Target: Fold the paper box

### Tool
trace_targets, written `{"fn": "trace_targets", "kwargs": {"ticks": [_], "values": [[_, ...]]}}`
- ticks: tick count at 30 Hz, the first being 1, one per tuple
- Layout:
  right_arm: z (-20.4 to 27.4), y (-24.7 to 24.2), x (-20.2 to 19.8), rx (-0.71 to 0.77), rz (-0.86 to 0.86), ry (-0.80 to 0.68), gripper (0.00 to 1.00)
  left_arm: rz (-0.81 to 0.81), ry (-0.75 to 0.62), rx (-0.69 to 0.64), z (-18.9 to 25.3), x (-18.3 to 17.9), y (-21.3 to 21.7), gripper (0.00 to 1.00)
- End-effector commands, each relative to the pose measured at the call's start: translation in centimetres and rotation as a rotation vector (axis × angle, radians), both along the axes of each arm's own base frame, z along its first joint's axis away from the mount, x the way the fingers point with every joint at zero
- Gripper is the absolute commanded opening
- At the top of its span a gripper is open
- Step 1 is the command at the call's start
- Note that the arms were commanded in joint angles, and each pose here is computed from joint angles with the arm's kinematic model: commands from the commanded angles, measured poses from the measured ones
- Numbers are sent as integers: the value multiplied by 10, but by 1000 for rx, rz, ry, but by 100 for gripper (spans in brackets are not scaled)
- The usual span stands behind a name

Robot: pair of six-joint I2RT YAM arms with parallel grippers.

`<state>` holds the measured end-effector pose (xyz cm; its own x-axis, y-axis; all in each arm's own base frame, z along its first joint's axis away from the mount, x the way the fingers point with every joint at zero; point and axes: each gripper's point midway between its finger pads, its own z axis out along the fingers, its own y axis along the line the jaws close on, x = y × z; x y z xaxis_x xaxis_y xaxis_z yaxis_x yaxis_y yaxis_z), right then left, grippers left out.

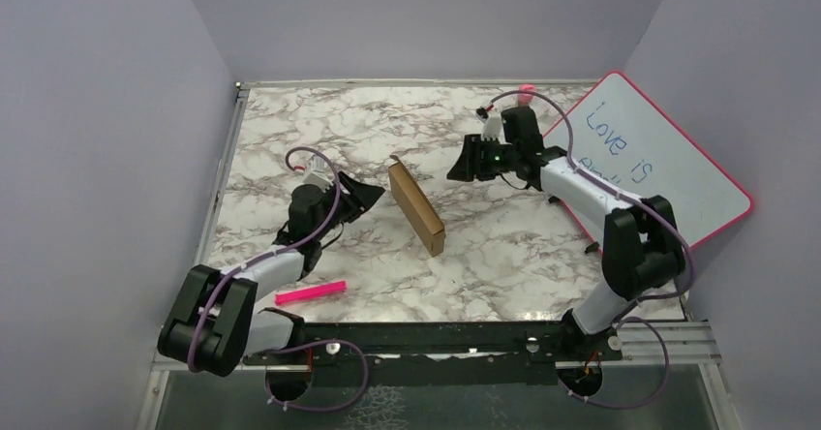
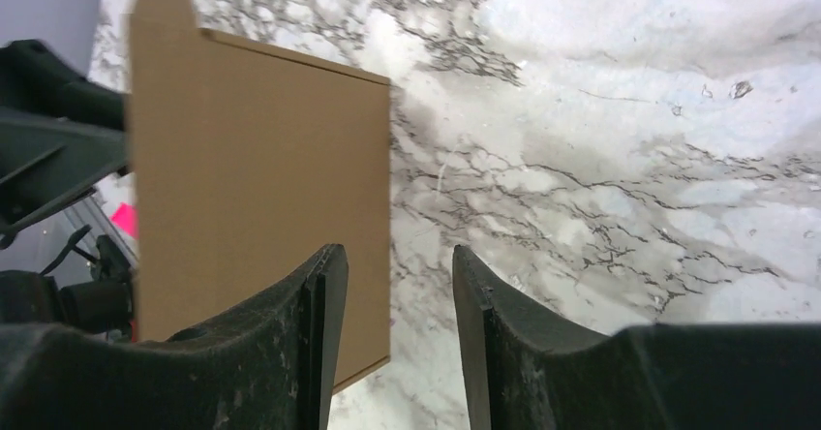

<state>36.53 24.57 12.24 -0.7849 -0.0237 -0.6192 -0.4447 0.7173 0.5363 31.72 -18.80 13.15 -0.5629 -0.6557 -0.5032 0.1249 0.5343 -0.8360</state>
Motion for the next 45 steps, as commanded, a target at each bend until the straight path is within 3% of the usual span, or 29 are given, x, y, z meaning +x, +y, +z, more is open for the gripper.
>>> {"fn": "trace_targets", "kwargs": {"ticks": [1,2,4,6,10,17,26,30,36,43,45], "values": [[45,-10,-10,-49,5,-89,50,-22,7,73,-5,-6,13,61],[54,-10,-12,-50,9,-105,51,-18,6,83,-5,-6,16,63],[72,-6,-18,-56,37,-136,94,-13,4,116,-3,-8,22,67],[86,2,-26,-62,78,-165,100,2,6,167,-1,-8,29,70],[102,20,-41,-72,147,-187,100,31,0,307,13,-8,47,78],[90,62,-55,-240,245,-174,100,69,-77,535,64,-6,77,99],[59,85,-58,-444,282,-118,100,125,-241,845,124,-8,116,99],[38,84,-55,-538,267,-96,96,163,-264,866,124,-16,125,99],[24,83,-49,-599,285,-93,79,191,-321,859,127,-27,129,99],[13,90,-53,-659,308,-89,70,193,-323,867,128,-29,131,99],[9,86,-53,-685,314,-88,63,190,-326,861,128,-30,130,99]]}}
